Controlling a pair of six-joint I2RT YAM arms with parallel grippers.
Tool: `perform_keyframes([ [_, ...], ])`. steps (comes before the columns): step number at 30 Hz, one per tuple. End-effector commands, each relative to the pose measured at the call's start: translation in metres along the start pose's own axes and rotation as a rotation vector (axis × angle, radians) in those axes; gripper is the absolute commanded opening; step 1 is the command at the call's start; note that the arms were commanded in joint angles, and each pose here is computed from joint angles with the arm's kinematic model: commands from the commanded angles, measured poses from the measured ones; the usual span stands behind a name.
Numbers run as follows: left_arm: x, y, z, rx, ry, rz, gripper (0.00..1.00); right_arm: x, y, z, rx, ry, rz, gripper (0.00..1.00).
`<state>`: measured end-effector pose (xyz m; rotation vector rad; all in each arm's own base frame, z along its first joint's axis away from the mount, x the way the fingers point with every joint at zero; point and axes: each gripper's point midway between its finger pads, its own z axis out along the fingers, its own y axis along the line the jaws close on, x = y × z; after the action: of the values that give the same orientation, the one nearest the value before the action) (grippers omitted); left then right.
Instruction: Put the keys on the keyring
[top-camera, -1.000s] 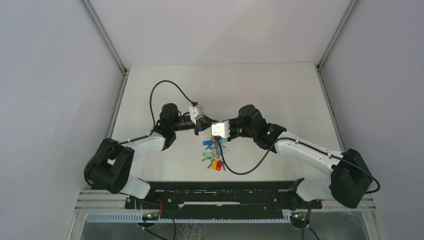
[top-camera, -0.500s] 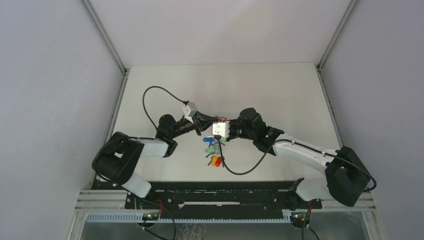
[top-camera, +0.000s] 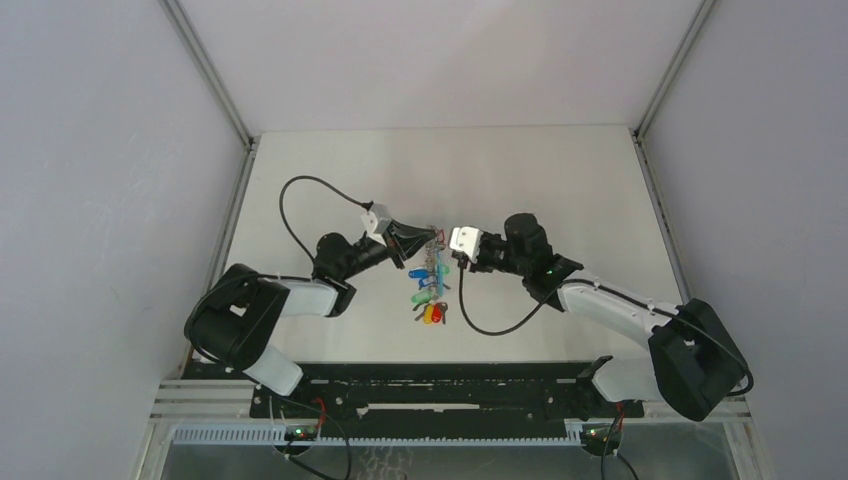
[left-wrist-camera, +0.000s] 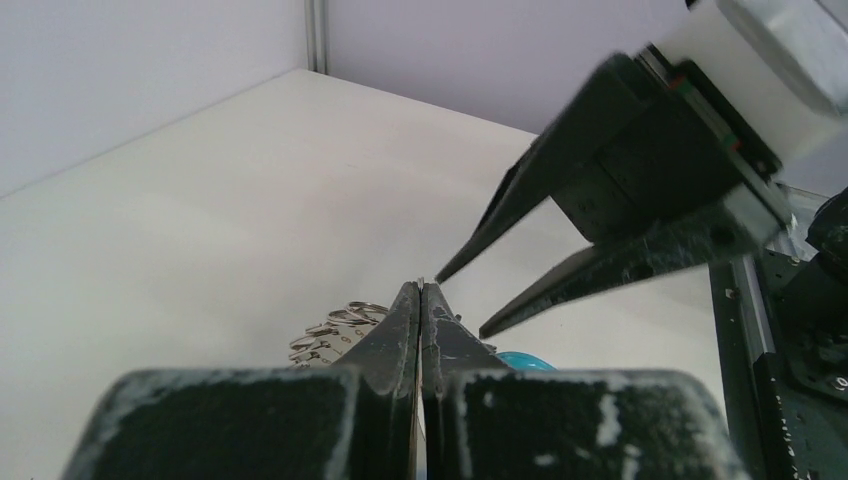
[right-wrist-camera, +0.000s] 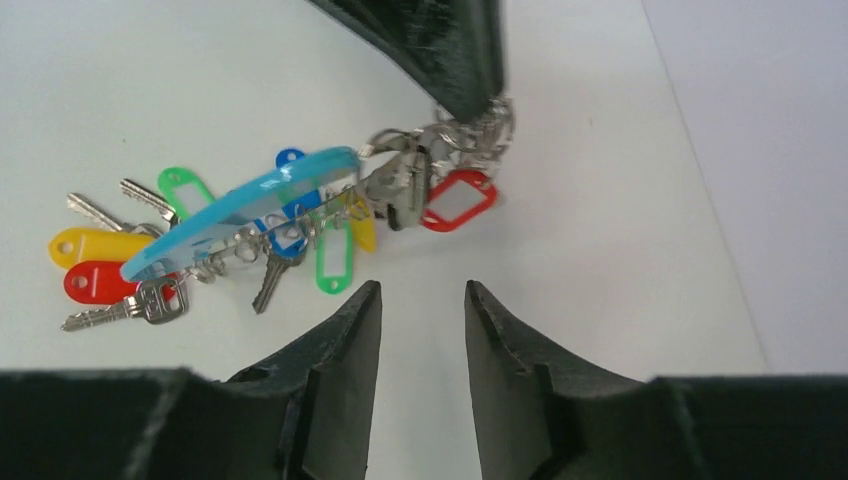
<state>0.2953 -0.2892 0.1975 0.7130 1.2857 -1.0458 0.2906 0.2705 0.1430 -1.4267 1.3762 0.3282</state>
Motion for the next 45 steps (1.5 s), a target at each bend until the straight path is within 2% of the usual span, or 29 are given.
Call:
perform_keyframes([
  [1, -0.019, -0.009, 0.0, 0.039, -0.079, 0.071, 0.0, -0.038, -0.021, -0.013, -0.008, -0.206, 0.099, 0.36],
  [7, -0.018, -0.019, 0.001, 0.106, -0.073, 0.09, 0.0, -0.063, -0.034, -0.023, -0.055, -0.379, 0.104, 0.35],
  [10, -0.019, -0.023, 0.001, 0.131, -0.071, 0.099, 0.0, -0.067, -0.031, -0.021, -0.139, -0.431, 0.11, 0.33],
  [15, -0.018, -0.028, 0.001, 0.158, -0.067, 0.109, 0.0, -0.073, -0.022, -0.015, -0.265, -0.476, 0.128, 0.3],
  [23, -0.019, -0.033, 0.0, 0.188, -0.066, 0.115, 0.0, -0.073, -0.017, -0.01, -0.336, -0.489, 0.147, 0.25],
  [31, -0.022, -0.036, -0.001, 0.198, -0.072, 0.128, 0.0, -0.067, -0.012, -0.005, -0.386, -0.469, 0.183, 0.13],
  [35, -0.024, -0.036, -0.002, 0.197, -0.078, 0.141, 0.0, -0.063, -0.009, -0.004, -0.399, -0.441, 0.193, 0.12],
  [38, -0.024, -0.037, -0.002, 0.201, -0.077, 0.142, 0.0, -0.063, -0.01, -0.006, -0.398, -0.43, 0.193, 0.0],
  [41, -0.02, -0.035, -0.005, 0.188, -0.072, 0.167, 0.0, -0.064, -0.014, -0.011, -0.396, -0.374, 0.184, 0.0],
  [45, -0.02, -0.031, -0.009, 0.175, -0.072, 0.197, 0.1, -0.069, -0.019, -0.019, -0.385, -0.232, 0.133, 0.0],
])
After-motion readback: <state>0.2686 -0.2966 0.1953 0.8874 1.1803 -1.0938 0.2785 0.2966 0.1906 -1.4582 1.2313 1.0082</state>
